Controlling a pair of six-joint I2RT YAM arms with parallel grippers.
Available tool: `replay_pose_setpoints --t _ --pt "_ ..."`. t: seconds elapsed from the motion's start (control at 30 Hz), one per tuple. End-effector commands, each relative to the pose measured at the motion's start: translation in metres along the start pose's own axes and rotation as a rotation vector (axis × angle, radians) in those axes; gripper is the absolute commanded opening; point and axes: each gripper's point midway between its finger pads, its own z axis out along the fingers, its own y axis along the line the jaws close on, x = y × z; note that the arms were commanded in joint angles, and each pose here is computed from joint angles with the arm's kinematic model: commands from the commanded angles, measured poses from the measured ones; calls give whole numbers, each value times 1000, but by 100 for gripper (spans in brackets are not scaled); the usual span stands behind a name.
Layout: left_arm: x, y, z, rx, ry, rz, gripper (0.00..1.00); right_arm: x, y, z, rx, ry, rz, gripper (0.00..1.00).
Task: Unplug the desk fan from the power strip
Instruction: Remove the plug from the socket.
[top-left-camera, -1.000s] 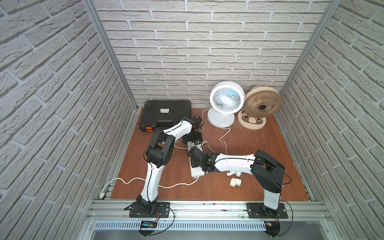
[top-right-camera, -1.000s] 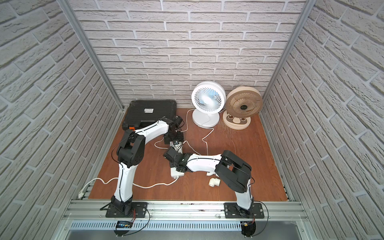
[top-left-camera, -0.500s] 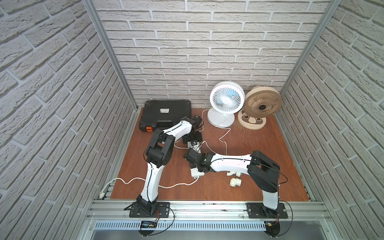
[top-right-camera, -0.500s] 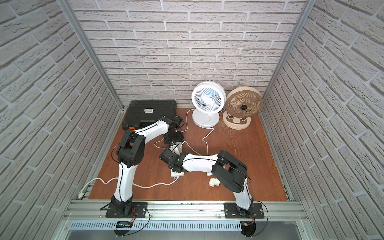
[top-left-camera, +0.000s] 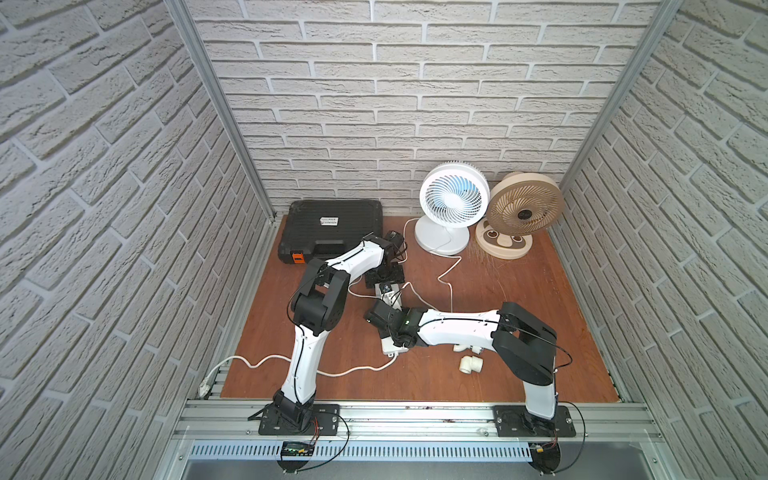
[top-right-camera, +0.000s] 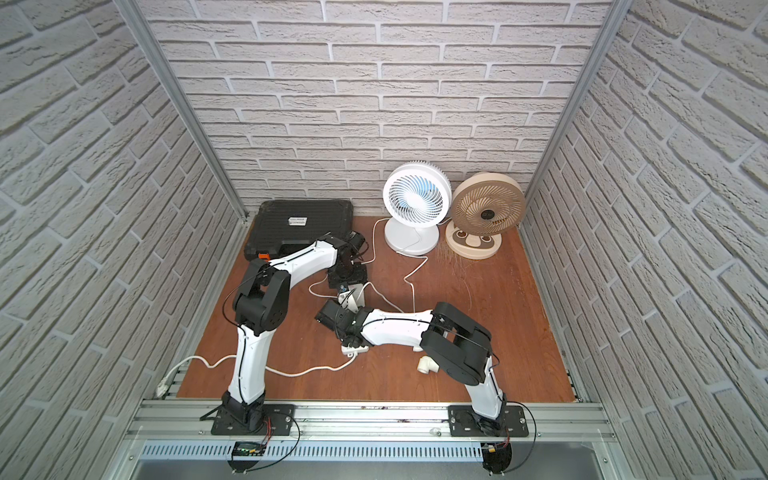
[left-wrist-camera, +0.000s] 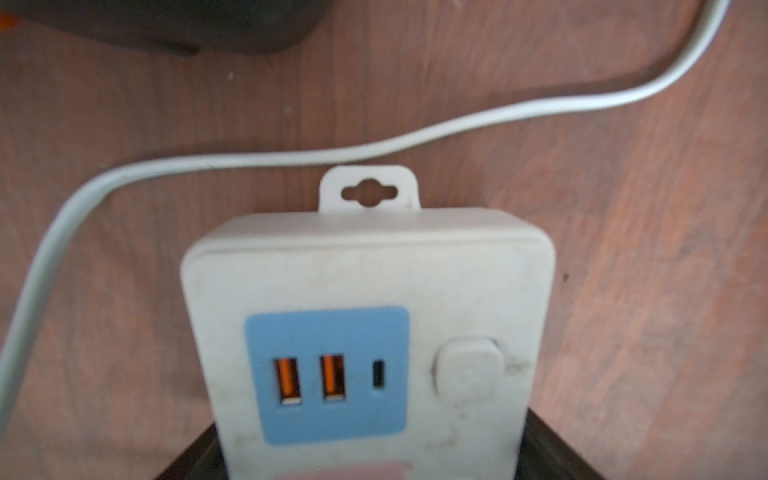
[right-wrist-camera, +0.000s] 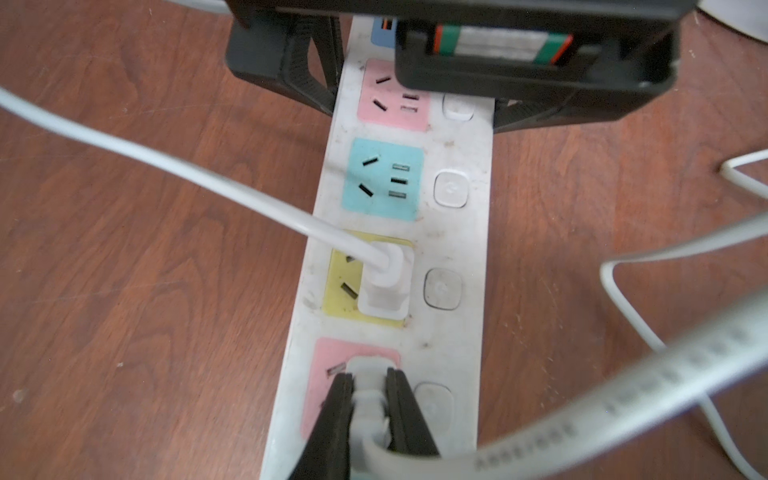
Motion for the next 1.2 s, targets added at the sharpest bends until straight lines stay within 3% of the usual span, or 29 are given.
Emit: replay_pose_setpoints --t 0.0,0.17,0.43,1.17 --pt "34 15 49 -39 136 11 0 5 -3 -6 -63 36 56 3" --pt "35 15 49 -35 136 11 0 12 -7 2 -152 98 187 3" --pt "35 15 51 -36 138 9 0 12 -8 4 -150 102 194 3" --pt "35 14 51 -34 139 9 0 -5 -3 -12 64 8 -55 3"
